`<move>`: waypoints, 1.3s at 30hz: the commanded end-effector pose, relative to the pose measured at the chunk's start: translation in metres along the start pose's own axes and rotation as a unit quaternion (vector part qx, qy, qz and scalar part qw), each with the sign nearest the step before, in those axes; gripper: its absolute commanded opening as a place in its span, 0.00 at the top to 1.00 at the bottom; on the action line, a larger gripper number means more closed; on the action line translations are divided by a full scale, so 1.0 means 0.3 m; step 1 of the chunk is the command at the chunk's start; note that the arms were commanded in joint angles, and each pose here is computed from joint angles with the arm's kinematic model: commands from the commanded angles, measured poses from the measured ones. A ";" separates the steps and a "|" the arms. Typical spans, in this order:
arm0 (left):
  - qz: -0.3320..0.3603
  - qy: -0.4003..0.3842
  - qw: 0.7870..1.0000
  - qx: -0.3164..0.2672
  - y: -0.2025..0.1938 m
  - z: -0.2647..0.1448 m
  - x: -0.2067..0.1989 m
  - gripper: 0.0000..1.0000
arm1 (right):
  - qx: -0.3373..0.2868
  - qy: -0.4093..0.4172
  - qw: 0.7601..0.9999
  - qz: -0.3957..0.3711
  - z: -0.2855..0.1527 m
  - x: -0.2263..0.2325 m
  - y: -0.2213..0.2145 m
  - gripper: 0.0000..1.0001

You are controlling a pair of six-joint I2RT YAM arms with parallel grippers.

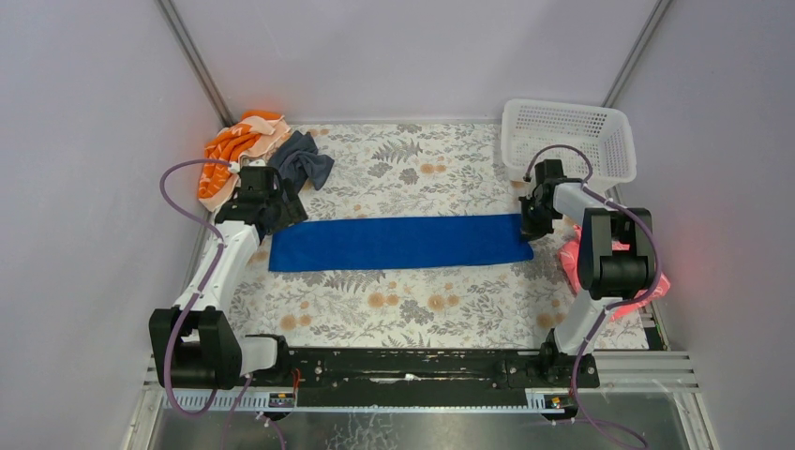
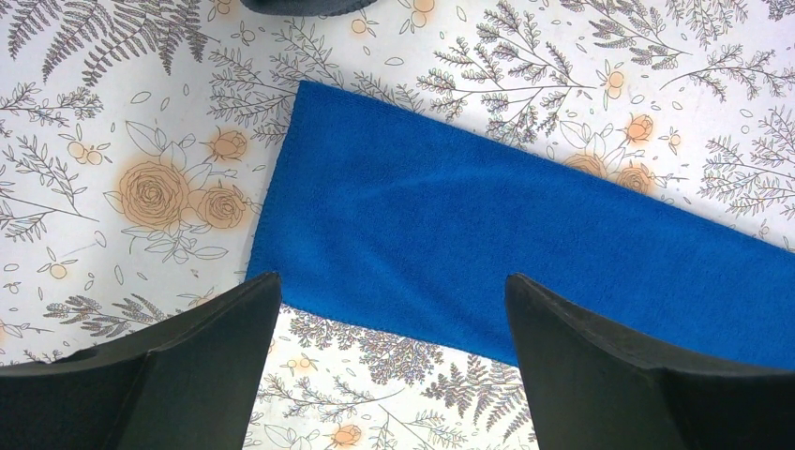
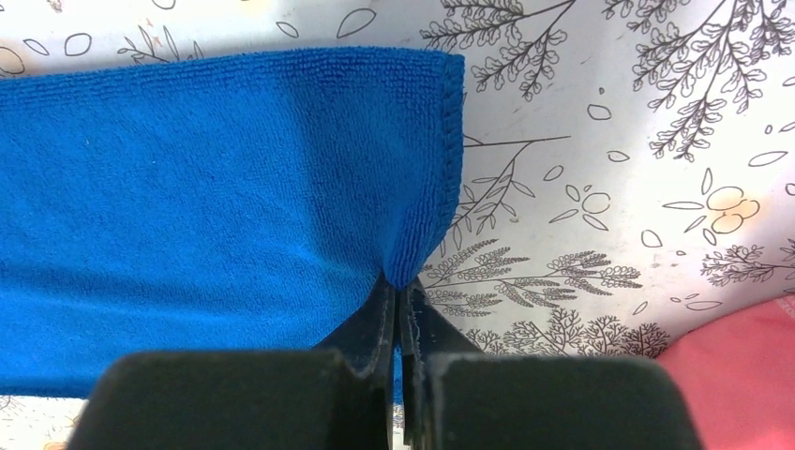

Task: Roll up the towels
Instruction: Fold the towel at the center of the board.

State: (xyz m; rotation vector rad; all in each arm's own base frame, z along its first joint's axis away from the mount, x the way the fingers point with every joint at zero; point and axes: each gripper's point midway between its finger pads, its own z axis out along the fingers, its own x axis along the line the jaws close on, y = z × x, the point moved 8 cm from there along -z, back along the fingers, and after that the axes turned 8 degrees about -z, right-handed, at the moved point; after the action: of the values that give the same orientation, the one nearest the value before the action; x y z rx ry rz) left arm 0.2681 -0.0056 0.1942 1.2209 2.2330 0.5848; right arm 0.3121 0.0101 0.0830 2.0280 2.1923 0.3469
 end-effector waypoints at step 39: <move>0.009 -0.021 1.000 -0.006 -0.004 0.008 -0.019 0.10 | -0.085 0.062 0.970 -0.220 -0.325 0.621 0.208 1.00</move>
State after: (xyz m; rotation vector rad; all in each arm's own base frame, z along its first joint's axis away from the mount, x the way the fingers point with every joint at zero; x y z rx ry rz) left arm 0.2651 -0.0081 0.1940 1.2266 2.2212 0.5782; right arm 0.3441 0.1507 0.1985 1.3976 2.3924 0.4175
